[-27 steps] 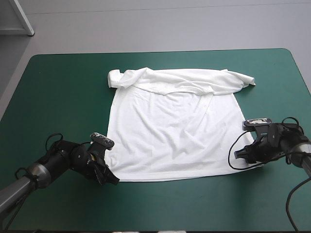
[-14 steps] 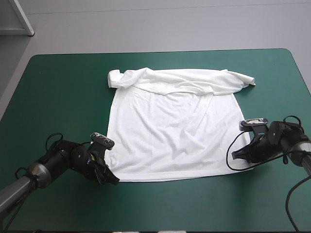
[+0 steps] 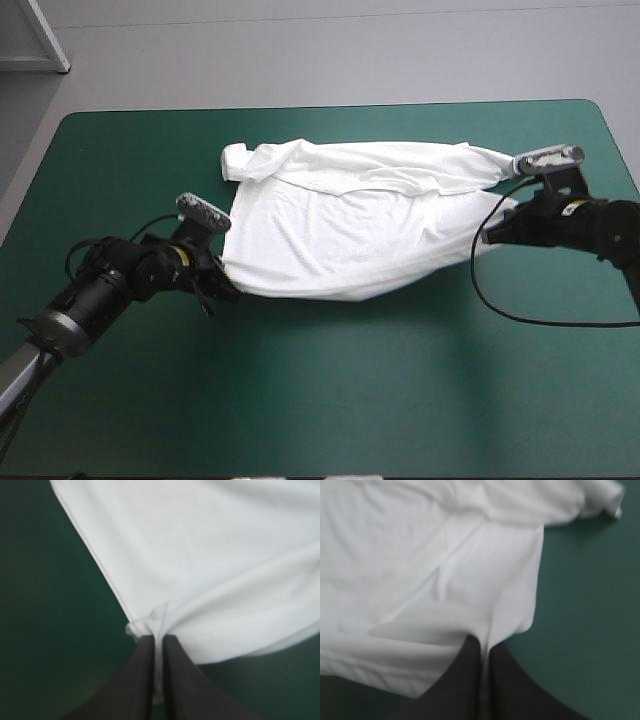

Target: Fold the cloth

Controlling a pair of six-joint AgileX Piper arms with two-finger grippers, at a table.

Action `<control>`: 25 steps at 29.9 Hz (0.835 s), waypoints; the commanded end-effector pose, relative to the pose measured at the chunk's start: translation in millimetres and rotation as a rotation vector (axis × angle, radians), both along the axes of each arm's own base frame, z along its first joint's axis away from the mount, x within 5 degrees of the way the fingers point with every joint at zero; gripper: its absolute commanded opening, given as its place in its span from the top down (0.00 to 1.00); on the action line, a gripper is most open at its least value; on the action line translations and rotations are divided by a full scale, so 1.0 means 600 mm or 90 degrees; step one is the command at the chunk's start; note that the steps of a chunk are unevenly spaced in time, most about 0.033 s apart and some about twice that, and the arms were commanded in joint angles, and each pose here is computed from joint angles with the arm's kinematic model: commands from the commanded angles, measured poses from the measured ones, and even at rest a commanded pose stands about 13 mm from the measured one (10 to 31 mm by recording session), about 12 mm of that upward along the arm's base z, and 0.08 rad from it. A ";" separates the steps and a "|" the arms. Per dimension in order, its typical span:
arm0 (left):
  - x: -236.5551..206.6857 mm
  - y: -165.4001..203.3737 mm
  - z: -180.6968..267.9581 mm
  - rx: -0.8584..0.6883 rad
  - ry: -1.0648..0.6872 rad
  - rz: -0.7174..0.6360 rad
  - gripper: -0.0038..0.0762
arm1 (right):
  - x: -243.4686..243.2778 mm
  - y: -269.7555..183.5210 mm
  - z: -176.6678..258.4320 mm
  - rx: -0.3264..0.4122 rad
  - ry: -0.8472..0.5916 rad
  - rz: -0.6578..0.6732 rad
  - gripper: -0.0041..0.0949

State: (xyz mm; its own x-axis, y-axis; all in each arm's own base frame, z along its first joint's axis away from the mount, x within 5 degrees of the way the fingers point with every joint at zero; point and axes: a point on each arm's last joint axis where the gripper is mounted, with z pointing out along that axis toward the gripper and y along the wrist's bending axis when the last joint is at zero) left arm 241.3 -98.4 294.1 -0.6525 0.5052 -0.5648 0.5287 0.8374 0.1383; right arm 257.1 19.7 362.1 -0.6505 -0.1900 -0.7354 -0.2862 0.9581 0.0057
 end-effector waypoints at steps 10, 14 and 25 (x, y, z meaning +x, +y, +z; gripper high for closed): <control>0.002 0.021 0.412 -0.045 -0.638 -0.001 0.93 | -0.056 -0.003 0.363 0.044 -0.532 -0.021 0.98; -0.039 0.039 0.503 -0.074 -0.754 0.019 0.93 | -0.105 -0.003 0.442 0.055 -0.655 -0.020 0.98; -0.164 0.091 0.640 -0.145 -0.961 0.057 0.93 | -0.269 -0.003 0.564 0.057 -0.906 -0.015 0.98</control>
State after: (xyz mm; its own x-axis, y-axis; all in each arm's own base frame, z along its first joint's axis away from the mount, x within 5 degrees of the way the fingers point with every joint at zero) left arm 173.8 -54.7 654.5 0.4345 0.3362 -0.8356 0.0203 0.9238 0.3823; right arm 133.0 20.5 679.2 0.4906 -0.1228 -0.8627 -0.1377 0.9667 -0.2159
